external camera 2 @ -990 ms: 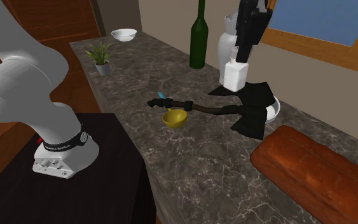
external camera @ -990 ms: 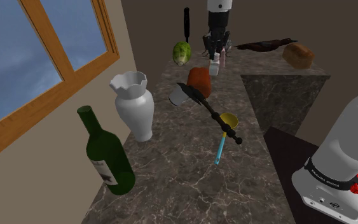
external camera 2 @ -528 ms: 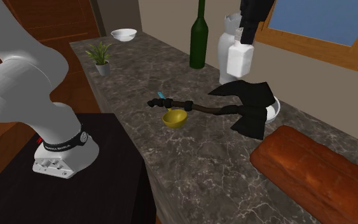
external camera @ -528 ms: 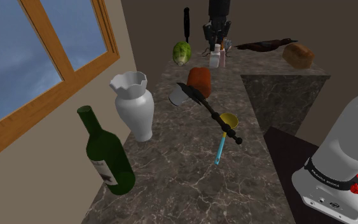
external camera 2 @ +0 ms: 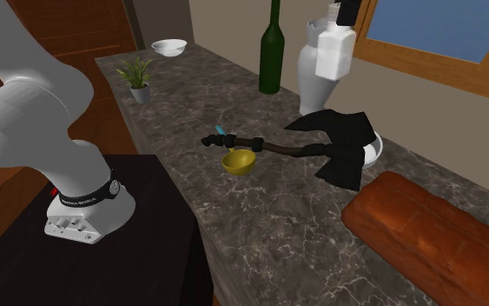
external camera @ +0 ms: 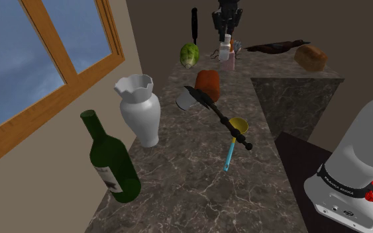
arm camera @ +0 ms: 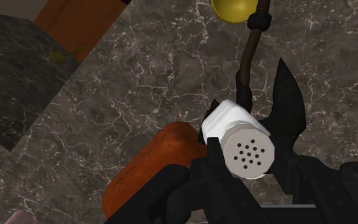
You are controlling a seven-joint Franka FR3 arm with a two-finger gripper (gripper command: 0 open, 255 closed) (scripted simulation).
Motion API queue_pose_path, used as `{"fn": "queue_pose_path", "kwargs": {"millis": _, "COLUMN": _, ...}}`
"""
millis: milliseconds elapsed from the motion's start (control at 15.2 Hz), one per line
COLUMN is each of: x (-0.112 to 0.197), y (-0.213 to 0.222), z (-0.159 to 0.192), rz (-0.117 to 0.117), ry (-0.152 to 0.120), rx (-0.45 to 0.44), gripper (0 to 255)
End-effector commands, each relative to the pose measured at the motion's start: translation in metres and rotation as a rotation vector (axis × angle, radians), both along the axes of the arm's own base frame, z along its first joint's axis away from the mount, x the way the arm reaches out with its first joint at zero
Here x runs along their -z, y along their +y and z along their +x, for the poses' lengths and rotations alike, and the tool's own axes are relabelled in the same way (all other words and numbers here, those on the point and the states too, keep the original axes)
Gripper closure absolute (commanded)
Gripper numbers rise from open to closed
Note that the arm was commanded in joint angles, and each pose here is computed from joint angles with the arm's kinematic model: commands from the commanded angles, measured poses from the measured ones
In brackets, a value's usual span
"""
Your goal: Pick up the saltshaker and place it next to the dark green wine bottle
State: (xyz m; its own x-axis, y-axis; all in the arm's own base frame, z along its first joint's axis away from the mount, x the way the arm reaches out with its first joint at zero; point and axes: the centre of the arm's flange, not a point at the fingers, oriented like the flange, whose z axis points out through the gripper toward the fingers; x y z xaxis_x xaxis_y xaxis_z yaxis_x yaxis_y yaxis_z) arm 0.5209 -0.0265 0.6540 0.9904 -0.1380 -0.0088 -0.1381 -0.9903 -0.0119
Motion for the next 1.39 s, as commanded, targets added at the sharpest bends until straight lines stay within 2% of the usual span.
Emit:
{"fn": "queue_pose_path", "kwargs": {"millis": 0, "x": -0.011, "y": 0.0, "z": 0.0, "rz": 0.0, "ry": 0.0, "rx": 0.0, "gripper": 255}}
{"fn": "queue_pose_path", "kwargs": {"millis": 1320, "x": -0.112, "y": 0.0, "z": 0.0, "rz": 0.0, "ry": 0.0, "rx": 0.0, "gripper": 255}}
